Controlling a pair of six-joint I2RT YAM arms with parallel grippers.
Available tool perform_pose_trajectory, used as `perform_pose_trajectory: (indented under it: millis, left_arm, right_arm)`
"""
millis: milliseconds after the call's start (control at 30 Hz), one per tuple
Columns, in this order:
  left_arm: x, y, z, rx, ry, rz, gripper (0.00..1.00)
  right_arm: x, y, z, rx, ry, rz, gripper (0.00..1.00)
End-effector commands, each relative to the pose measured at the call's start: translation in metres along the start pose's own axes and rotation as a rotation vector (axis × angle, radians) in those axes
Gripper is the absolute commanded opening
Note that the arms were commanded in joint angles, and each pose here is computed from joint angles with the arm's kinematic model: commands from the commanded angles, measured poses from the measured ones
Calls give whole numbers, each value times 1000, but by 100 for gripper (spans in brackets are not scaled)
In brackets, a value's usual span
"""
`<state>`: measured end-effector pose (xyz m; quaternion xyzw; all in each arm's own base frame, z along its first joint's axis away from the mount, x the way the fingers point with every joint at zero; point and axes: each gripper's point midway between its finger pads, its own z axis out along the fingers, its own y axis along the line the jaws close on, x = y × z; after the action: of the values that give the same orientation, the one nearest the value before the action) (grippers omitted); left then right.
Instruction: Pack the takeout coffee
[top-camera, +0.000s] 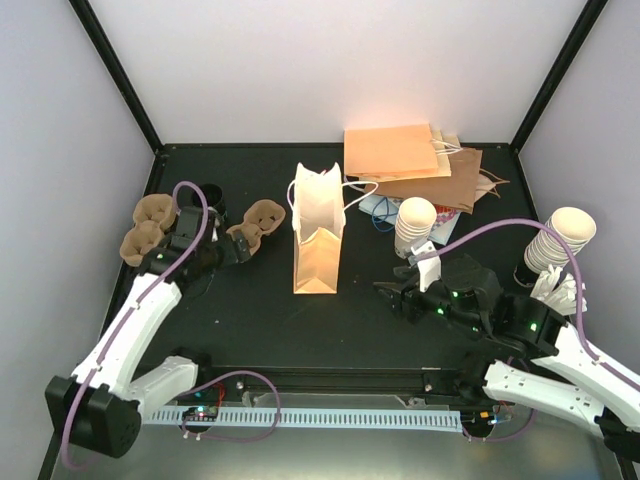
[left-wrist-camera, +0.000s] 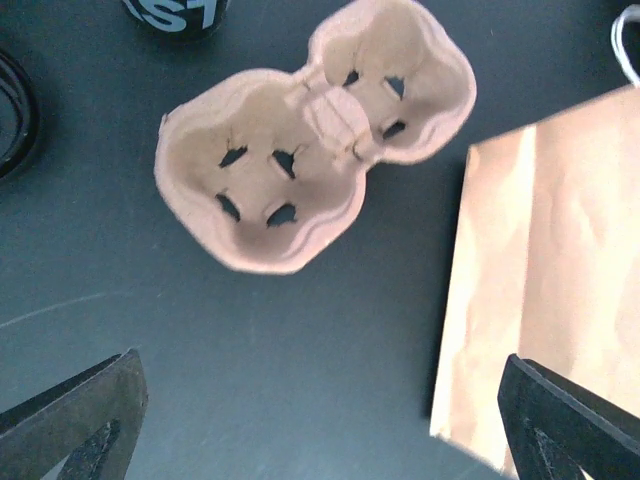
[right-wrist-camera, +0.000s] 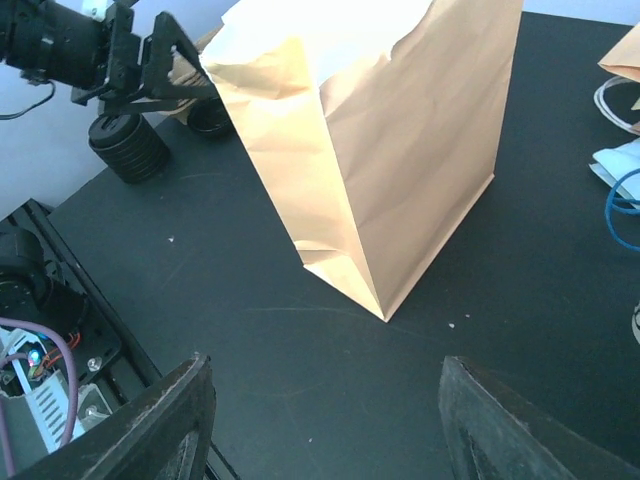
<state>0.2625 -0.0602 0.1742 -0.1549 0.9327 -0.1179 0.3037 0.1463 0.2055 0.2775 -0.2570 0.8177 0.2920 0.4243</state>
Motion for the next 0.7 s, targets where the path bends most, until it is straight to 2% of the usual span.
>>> perform_pose_trajectory:
  millis: [0, 133, 267, 467, 667]
  left_arm:
    - [-31, -12, 21, 7, -86, -184, 99]
    - [-38, -8, 44, -119, -5, -284, 99]
    - [-35, -14, 74, -195, 127, -252, 97]
    - [-39, -20, 107, -205, 148, -246, 93]
    - [-37, -27, 134, -224, 202, -335, 91]
  right_arm:
    - [-2, -8, -8, 41, -11, 26, 64]
    - [-3, -11, -10, 60, -11, 27, 64]
    - [-6, -9, -10, 57, -12, 30, 64]
    - [-13, -9, -11, 67, -22, 25, 65]
    - [-15, -10, -10, 73, -22, 24, 64]
